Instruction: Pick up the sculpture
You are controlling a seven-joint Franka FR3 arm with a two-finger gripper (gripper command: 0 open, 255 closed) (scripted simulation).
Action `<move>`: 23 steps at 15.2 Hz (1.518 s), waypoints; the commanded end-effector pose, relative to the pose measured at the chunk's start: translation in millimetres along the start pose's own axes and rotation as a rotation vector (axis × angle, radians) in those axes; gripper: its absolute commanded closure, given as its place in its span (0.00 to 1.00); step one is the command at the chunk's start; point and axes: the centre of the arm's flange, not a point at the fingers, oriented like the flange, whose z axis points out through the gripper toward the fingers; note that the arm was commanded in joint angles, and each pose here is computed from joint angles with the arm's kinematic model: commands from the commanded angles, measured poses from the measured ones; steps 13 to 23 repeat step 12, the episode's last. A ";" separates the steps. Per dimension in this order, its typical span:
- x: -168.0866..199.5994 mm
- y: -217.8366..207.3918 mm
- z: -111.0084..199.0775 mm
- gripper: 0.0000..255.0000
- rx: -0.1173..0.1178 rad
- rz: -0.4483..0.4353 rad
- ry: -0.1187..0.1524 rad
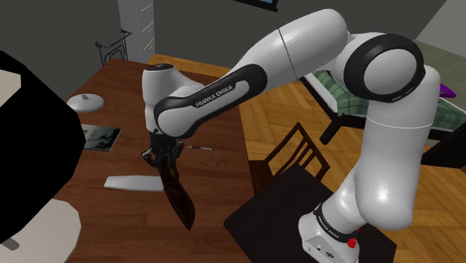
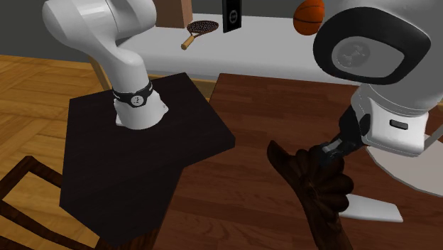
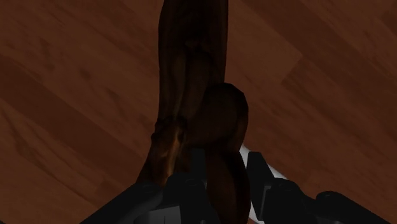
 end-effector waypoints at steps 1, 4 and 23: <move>-1.5 -0.2 -11.1 1.00 0.001 0.000 0.001; -3.7 -0.6 -26.8 1.00 0.001 0.000 0.001; -8.4 -1.5 -58.9 1.00 0.001 0.000 0.001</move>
